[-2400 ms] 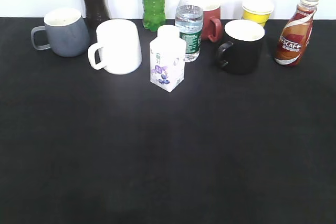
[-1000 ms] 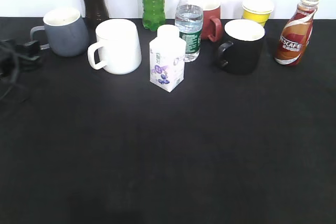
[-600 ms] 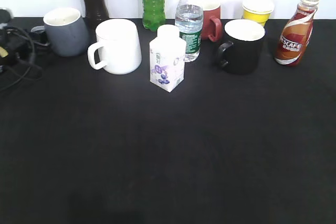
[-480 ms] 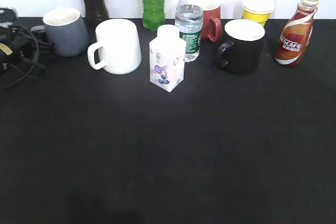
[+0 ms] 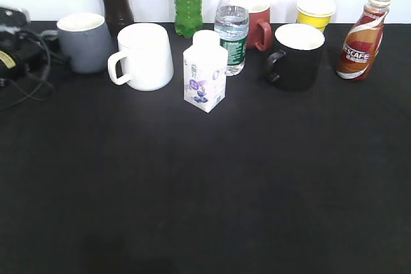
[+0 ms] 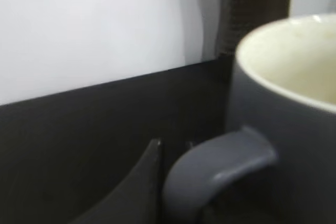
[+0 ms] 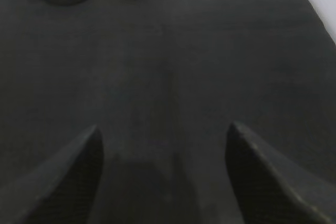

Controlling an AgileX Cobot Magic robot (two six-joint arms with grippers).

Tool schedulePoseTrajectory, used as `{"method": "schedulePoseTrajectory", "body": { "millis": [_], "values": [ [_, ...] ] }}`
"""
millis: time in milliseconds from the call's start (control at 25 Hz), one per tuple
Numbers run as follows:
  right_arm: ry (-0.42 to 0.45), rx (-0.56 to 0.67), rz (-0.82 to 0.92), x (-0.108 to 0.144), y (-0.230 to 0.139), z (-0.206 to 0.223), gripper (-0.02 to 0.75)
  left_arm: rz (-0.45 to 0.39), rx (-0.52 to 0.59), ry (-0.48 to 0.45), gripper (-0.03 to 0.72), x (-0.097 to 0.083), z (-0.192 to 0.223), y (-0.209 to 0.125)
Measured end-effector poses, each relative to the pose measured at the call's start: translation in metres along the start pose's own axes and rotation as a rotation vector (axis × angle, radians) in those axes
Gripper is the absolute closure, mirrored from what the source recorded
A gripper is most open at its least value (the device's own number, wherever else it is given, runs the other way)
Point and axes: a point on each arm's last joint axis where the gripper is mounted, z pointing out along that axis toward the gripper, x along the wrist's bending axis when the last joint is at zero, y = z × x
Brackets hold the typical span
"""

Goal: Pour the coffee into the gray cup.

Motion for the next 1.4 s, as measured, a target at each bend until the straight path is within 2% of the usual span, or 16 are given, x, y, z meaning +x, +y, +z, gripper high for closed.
{"method": "schedulePoseTrajectory", "body": {
  "millis": [160, 400, 480, 560, 640, 680, 800, 1000, 1040, 1080, 1160, 1240, 1400],
  "values": [
    [0.000, 0.000, 0.000, 0.000, 0.000, 0.000, 0.168, 0.015, -0.055, 0.006, 0.617, -0.003, -0.034, 0.032],
    [0.000, 0.000, 0.000, 0.000, 0.000, 0.000, 0.168, 0.046, -0.138, 0.012, 0.621, -0.021, -0.125, 0.072],
    [0.000, -0.001, 0.000, 0.000, 0.000, 0.000, 0.168, 0.083, -0.182, -0.008, 0.623, -0.030, -0.152, 0.083],
    [-0.001, -0.069, 0.001, 0.000, 0.008, -0.004, 0.168, 0.102, -0.212, -0.030, 0.624, -0.037, -0.172, 0.088],
    [0.005, -0.212, 0.010, 0.000, 0.030, 0.002, 0.168, 0.088, -0.206, -0.045, 0.624, -0.043, -0.185, 0.083],
    [0.003, -0.258, 0.011, 0.000, 0.039, 0.012, 0.168, 0.076, -0.187, -0.057, 0.624, -0.046, -0.188, 0.077],
    [0.007, -0.315, 0.023, 0.000, 0.054, 0.058, 0.185, 0.116, -0.148, -0.122, 0.624, -0.055, -0.193, 0.064],
    [0.002, -0.294, 0.036, 0.000, 0.067, 0.143, 0.201, 0.114, -0.148, -0.130, 0.624, -0.056, -0.194, 0.063],
    [0.001, -0.279, 0.034, 0.000, 0.067, 0.162, 0.183, 0.114, -0.149, -0.130, 0.624, -0.056, -0.194, 0.063],
    [0.001, -0.272, 0.022, 0.000, 0.065, 0.180, 0.130, 0.114, -0.149, -0.130, 0.624, -0.056, -0.194, 0.063],
    [0.018, -0.317, -0.026, 0.003, 0.062, 0.211, 0.078, 0.115, -0.149, -0.130, 0.624, -0.056, -0.194, 0.063],
    [0.041, -0.337, -0.007, 0.006, 0.051, 0.242, 0.074, 0.114, -0.149, -0.130, 0.624, -0.056, -0.194, 0.063],
    [0.068, -0.294, 0.009, 0.009, 0.026, 0.294, 0.084, 0.112, -0.149, -0.131, 0.624, -0.056, -0.194, 0.063]
  ]
}}
